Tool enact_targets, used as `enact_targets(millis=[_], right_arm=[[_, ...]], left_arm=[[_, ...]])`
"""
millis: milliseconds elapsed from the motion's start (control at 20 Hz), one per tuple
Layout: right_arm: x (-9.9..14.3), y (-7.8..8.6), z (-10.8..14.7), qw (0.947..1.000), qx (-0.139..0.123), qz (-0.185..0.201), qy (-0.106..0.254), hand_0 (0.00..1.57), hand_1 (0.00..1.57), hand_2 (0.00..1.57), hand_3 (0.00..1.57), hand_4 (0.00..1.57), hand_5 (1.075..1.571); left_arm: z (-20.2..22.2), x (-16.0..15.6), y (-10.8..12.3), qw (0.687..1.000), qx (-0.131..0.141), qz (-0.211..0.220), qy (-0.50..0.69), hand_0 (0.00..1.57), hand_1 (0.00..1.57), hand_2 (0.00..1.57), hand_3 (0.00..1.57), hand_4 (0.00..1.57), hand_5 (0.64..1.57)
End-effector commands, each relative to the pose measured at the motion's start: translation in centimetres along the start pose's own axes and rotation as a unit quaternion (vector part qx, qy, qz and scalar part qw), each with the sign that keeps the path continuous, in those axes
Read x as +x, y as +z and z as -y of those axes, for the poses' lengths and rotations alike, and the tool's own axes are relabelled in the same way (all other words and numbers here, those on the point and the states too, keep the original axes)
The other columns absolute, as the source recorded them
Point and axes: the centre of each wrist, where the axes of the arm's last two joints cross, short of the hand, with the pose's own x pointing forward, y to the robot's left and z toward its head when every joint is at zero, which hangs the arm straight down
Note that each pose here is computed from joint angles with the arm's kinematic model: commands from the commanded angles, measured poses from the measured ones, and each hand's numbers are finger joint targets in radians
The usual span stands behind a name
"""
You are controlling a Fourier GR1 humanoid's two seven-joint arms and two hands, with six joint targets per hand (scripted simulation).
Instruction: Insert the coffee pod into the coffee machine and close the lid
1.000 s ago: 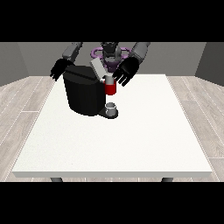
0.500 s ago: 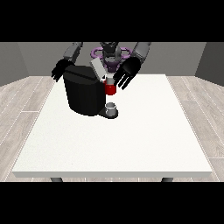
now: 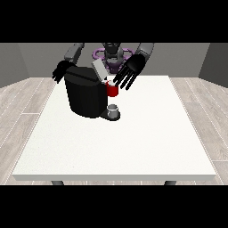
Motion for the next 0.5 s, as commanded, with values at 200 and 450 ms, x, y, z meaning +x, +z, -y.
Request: enact_targets(millis=[200,450], right_arm=[[-2.5,1.9,0.9,0.9999,-0.004,-0.014,-0.006,0.00,0.00,0.00,0.00,0.41,1.571],[-2.6,2.7,2.6,0.9994,-0.019,-0.027,-0.005,0.00,0.00,0.00,0.00,0.42,1.571]], left_arm=[[2.6,-0.1,0.1,1.000,-0.023,-0.012,0.012,0.00,0.00,0.00,0.00,0.00,1.571],[6.4,-2.4,1.5,0.998,-0.037,-0.007,0.059,0.00,0.00,0.00,0.00,0.00,1.571]])
